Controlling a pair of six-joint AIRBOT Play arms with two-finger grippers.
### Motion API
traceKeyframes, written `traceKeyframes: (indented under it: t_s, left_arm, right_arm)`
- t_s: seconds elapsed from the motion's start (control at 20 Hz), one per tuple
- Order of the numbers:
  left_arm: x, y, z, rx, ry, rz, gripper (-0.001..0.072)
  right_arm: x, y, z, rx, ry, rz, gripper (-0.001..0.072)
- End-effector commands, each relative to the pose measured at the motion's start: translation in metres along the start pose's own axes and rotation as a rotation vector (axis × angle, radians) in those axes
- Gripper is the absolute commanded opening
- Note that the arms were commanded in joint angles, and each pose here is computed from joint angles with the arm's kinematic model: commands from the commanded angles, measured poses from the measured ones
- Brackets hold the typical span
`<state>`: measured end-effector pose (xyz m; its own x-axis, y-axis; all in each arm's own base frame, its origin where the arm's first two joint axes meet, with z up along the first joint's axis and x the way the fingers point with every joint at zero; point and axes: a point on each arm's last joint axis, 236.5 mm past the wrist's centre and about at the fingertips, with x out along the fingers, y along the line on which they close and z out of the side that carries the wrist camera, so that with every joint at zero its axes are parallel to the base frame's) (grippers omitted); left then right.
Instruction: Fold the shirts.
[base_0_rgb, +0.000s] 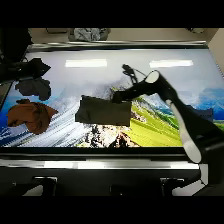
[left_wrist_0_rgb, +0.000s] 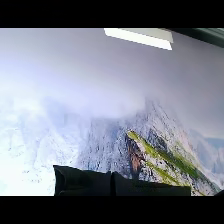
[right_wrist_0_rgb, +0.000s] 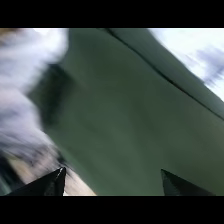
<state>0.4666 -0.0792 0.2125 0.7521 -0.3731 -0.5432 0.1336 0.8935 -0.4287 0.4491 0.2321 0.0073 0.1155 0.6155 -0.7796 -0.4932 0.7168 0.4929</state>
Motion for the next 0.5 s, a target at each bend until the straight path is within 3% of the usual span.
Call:
traceKeyframes:
  t_s: [0.0, 0.2, 0.45]
  left_arm:
    - [0.005, 0.014, -0.010, 0.036, 0.024, 0.046, 0.0027]
    - [0.014, 0.023, -0.025, 0.023, 0.056, 0.056, 0.0027]
    - [0.016, 0.024, -0.030, 0.035, 0.068, 0.054, 0.0027]
  right_arm:
    - [-0.051, -0.091, -0.087, 0.193, 0.259, -0.191, 0.0674]
    - [0.007, -0.070, -0.084, 0.314, 0.157, 0.015, 0.0673]
    - [0.052, -0.053, -0.072, 0.398, 0.118, 0.135, 0.0654]
